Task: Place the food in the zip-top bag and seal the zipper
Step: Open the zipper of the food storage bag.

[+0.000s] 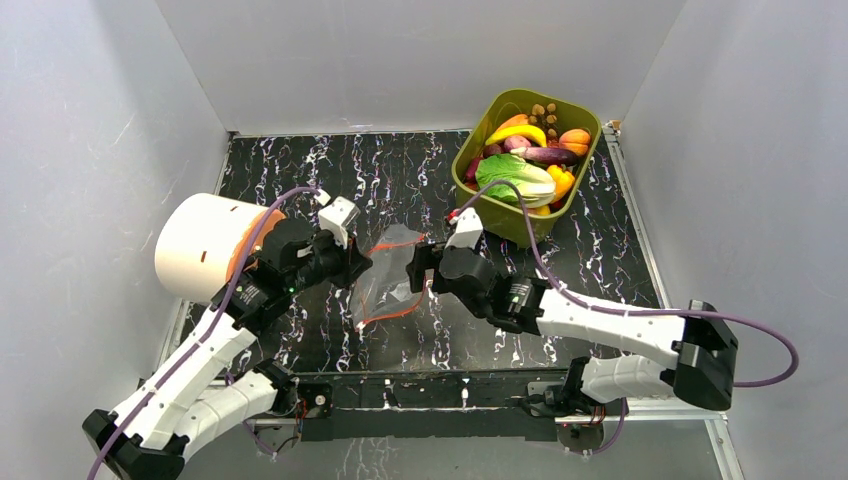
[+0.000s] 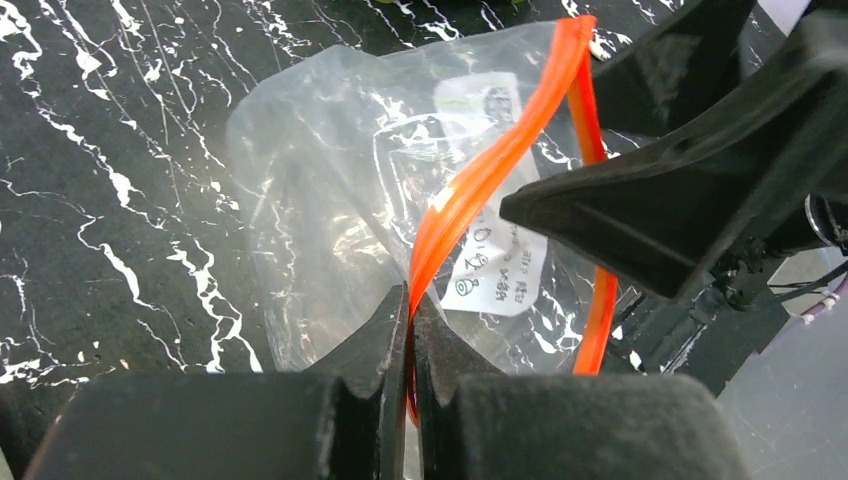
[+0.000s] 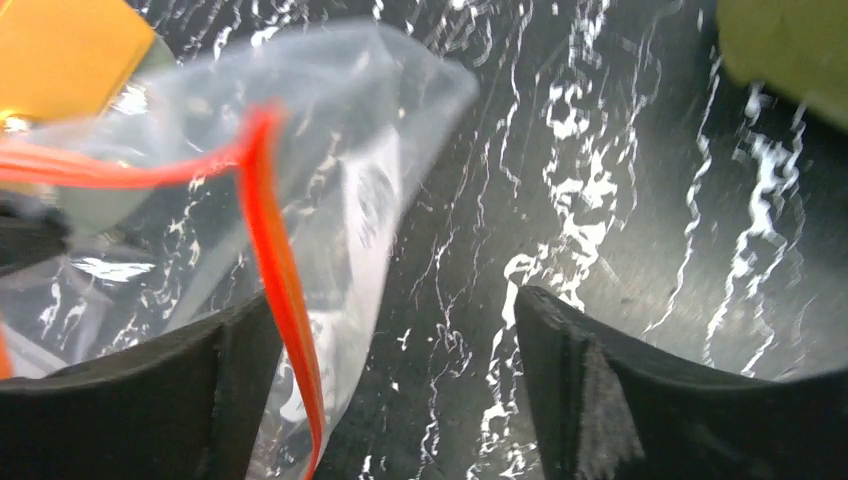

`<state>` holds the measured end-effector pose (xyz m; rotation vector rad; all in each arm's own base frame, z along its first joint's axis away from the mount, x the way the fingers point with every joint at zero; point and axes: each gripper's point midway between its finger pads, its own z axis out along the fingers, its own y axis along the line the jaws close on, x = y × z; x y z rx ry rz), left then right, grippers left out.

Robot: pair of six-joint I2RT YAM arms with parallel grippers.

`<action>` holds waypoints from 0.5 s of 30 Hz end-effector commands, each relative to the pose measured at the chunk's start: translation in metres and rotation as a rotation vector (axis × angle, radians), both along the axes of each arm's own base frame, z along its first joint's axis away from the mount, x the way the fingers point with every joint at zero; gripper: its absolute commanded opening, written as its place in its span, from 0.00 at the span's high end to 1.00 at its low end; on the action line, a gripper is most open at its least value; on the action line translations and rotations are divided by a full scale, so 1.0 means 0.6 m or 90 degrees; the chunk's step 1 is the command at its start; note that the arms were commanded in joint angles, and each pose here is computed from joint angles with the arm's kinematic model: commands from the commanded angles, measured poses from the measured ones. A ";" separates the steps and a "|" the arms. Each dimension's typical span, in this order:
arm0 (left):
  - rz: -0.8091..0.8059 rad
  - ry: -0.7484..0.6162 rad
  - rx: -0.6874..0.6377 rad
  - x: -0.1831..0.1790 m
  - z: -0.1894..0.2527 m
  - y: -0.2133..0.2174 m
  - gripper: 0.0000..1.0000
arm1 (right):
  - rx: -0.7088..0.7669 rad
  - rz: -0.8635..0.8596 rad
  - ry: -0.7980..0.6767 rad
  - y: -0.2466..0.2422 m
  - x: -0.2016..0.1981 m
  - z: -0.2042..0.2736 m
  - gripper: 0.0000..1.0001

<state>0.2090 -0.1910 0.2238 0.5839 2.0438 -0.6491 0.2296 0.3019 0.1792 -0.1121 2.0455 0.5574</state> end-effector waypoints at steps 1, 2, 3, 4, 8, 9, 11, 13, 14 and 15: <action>-0.024 -0.014 -0.028 -0.010 0.012 -0.008 1.00 | 0.007 0.041 -0.119 -0.004 0.016 0.142 0.12; -0.028 -0.013 -0.030 -0.013 0.011 -0.009 1.00 | -0.013 0.054 -0.135 -0.007 0.017 0.158 0.10; -0.033 -0.013 -0.035 -0.016 0.009 -0.010 1.00 | -0.036 0.067 -0.151 -0.011 0.018 0.171 0.07; -0.040 -0.012 -0.040 -0.019 0.007 -0.012 1.00 | -0.055 0.077 -0.171 -0.013 0.021 0.187 0.05; -0.054 0.006 -0.048 -0.031 -0.007 -0.016 1.00 | -0.155 0.130 -0.233 -0.016 0.038 0.227 0.02; -0.053 0.011 -0.046 -0.032 -0.010 -0.015 1.00 | -0.172 0.135 -0.238 -0.017 0.043 0.229 0.02; -0.054 0.015 -0.044 -0.035 -0.013 -0.014 1.00 | -0.199 0.154 -0.246 -0.019 0.055 0.229 0.02; -0.061 0.017 -0.053 -0.039 -0.018 -0.017 1.00 | -0.217 0.173 -0.238 -0.028 0.083 0.218 0.02; -0.063 0.016 -0.058 -0.040 -0.020 -0.018 1.00 | -0.226 0.177 -0.229 -0.035 0.097 0.213 0.03; -0.064 0.013 -0.061 -0.041 -0.022 -0.019 1.00 | -0.234 0.172 -0.218 -0.045 0.114 0.208 0.03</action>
